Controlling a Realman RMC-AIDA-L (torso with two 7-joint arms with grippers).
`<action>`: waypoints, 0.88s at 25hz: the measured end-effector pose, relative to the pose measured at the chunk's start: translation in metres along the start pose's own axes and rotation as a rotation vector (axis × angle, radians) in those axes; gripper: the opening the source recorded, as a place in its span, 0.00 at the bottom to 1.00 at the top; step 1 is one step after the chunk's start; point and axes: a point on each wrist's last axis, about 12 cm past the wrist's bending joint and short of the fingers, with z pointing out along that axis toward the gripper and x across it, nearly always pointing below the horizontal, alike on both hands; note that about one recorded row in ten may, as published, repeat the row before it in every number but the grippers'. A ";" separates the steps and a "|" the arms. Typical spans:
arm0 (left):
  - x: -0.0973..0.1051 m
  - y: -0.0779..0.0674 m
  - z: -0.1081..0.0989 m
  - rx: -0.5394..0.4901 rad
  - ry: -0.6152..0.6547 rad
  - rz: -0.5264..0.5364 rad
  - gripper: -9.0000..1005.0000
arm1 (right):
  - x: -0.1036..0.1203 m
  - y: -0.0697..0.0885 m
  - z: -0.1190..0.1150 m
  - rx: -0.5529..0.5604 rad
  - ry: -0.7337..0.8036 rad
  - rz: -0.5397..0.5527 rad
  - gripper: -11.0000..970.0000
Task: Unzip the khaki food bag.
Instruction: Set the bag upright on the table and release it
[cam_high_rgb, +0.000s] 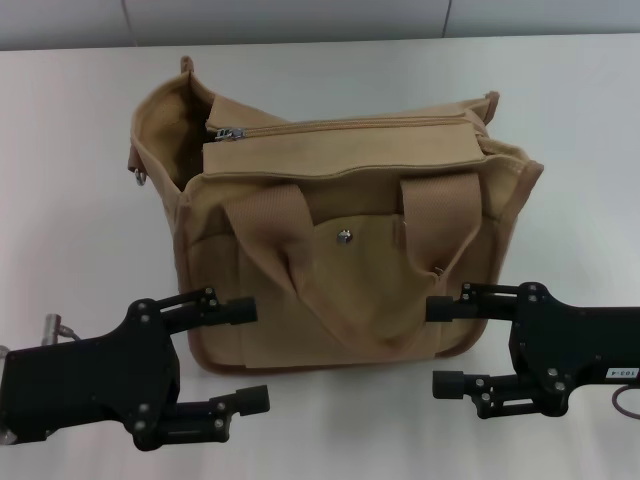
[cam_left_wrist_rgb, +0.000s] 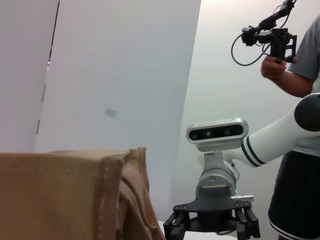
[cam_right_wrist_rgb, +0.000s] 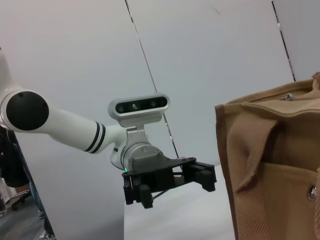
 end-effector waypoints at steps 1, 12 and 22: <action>0.000 -0.001 -0.003 -0.012 -0.008 0.013 0.80 | 0.000 0.000 0.000 -0.002 -0.001 -0.001 0.80; 0.008 -0.016 -0.034 -0.355 -0.216 0.186 0.79 | 0.000 0.003 -0.004 0.012 -0.026 0.003 0.80; 0.028 -0.006 -0.002 -0.399 -0.186 0.203 0.79 | -0.002 0.008 -0.024 0.098 -0.106 -0.025 0.80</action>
